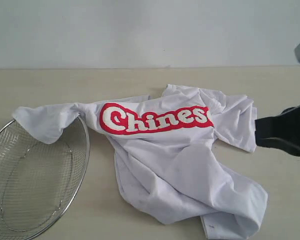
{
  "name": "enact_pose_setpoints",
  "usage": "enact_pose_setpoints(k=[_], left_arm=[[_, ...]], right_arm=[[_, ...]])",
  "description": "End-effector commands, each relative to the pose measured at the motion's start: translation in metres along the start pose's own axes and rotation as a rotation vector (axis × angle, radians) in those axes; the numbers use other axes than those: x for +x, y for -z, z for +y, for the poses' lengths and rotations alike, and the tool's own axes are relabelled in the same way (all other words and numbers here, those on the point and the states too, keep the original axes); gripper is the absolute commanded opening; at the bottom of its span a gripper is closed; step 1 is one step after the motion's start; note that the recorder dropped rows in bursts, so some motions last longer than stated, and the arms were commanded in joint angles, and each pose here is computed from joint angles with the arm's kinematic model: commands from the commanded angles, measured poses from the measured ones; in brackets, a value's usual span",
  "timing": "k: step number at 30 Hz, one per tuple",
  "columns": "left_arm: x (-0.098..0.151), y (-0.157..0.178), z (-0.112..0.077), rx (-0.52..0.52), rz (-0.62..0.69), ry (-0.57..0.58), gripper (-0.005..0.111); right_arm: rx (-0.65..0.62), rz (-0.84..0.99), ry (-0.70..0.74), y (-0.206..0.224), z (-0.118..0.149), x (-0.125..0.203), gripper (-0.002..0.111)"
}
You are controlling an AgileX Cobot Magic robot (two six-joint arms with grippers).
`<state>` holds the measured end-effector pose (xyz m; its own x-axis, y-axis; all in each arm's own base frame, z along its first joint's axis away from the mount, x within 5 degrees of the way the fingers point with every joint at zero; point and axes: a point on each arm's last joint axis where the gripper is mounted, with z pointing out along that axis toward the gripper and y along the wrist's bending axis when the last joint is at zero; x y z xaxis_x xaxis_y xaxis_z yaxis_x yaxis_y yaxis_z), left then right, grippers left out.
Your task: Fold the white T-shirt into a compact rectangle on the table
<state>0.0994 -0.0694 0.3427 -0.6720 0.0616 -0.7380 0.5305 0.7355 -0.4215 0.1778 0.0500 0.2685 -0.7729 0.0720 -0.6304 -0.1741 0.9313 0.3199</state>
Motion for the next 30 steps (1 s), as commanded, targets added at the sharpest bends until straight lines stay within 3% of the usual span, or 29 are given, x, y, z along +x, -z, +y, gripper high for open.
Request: enact_pose_setpoints(k=[1, 5, 13, 25, 30], left_arm=[[0.003, -0.020, 0.003, 0.134, 0.035, 0.017, 0.005], [0.006, -0.038, 0.014, 0.159, 0.083, 0.042, 0.005], [0.005, -0.048, 0.018, 0.197, 0.125, 0.035, 0.005], [0.009, -0.041, 0.011, 0.238, 0.131, 0.004, 0.005], [0.007, -0.041, 0.012, 0.226, 0.116, -0.002, 0.005]], right_arm=[[-0.078, 0.084, 0.035, -0.017, 0.003, 0.004, 0.000], [-0.070, 0.106, 0.039, -0.027, -0.001, 0.003, 0.000], [0.112, -0.004, -0.006, -0.054, -0.023, -0.017, 0.000], [0.202, 0.191, -0.140, -0.140, -0.093, -0.076, 0.000], [0.187, 0.255, -0.156, -0.177, -0.105, -0.088, 0.000]])
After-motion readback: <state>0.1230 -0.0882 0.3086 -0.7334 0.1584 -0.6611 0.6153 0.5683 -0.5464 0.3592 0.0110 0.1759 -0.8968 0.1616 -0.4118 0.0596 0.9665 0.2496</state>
